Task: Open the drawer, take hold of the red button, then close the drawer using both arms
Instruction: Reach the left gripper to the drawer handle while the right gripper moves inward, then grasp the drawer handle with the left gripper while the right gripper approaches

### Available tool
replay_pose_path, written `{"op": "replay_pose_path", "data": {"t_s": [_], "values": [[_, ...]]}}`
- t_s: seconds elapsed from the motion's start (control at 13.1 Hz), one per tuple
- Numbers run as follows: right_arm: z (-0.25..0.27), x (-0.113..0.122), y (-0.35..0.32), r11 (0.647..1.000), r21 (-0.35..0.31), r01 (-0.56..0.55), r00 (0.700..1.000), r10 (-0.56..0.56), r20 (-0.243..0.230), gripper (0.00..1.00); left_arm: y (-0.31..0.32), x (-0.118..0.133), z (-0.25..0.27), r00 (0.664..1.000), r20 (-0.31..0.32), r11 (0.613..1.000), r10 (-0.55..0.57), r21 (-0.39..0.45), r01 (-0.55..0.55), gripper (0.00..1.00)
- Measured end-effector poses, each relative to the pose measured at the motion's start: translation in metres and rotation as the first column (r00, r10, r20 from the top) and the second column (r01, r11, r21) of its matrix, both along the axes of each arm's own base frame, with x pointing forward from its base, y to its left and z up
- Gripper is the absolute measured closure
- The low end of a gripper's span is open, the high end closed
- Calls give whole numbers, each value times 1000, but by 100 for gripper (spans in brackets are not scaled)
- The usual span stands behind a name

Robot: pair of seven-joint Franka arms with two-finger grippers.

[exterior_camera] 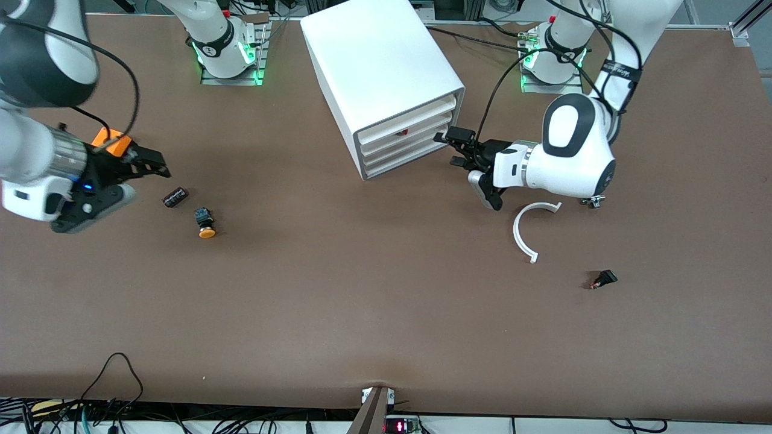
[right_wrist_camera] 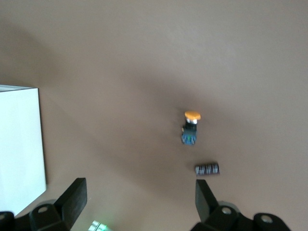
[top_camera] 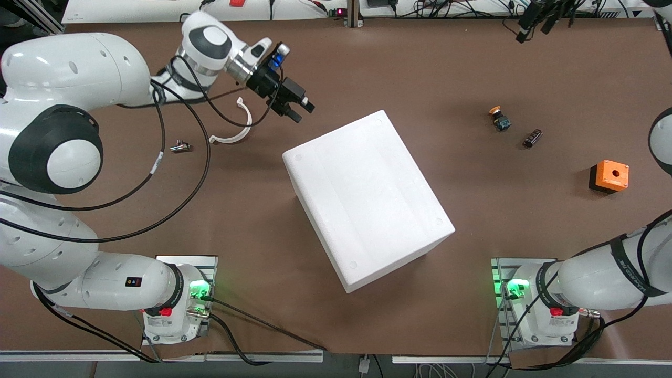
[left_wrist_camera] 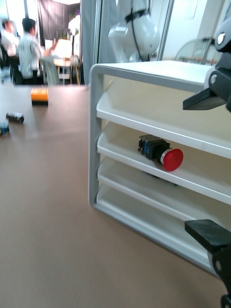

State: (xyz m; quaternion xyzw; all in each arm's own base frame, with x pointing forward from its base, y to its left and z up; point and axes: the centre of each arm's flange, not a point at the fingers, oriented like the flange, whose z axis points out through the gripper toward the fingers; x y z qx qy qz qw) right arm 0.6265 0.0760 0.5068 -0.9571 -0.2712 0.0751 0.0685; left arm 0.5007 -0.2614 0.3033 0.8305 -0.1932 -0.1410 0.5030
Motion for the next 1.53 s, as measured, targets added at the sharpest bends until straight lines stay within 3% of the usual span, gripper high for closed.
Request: {"op": "replay_pose_path", "data": {"t_s": [0.15,0.46,0.76,0.84,0.99,1.37,1.53], "values": [[-17,9,17,997,9,-76,997,76,23,0,9,-22,-35,1000,-1,997,1,-80,-1,0],[-25,20,58,989,14,-148,982,145,119,0,16,-54,-88,1000,11,983,-2,-185,4,13],[-28,11,115,972,17,-235,963,231,142,0,13,-71,-140,1000,11,959,29,-284,-25,23],[-26,9,128,963,30,-269,952,261,160,0,8,-75,-145,999,2,954,36,-297,-34,31],[-21,7,150,939,77,-334,926,312,212,0,1,-77,-143,999,-3,950,37,-311,-36,33],[-5,0,181,893,103,-437,877,399,268,0,-2,-78,-140,999,-16,941,35,-336,-39,31],[2,-9,204,853,110,-510,836,462,295,0,0,-77,-138,999,-22,937,37,-346,-42,31]]}}
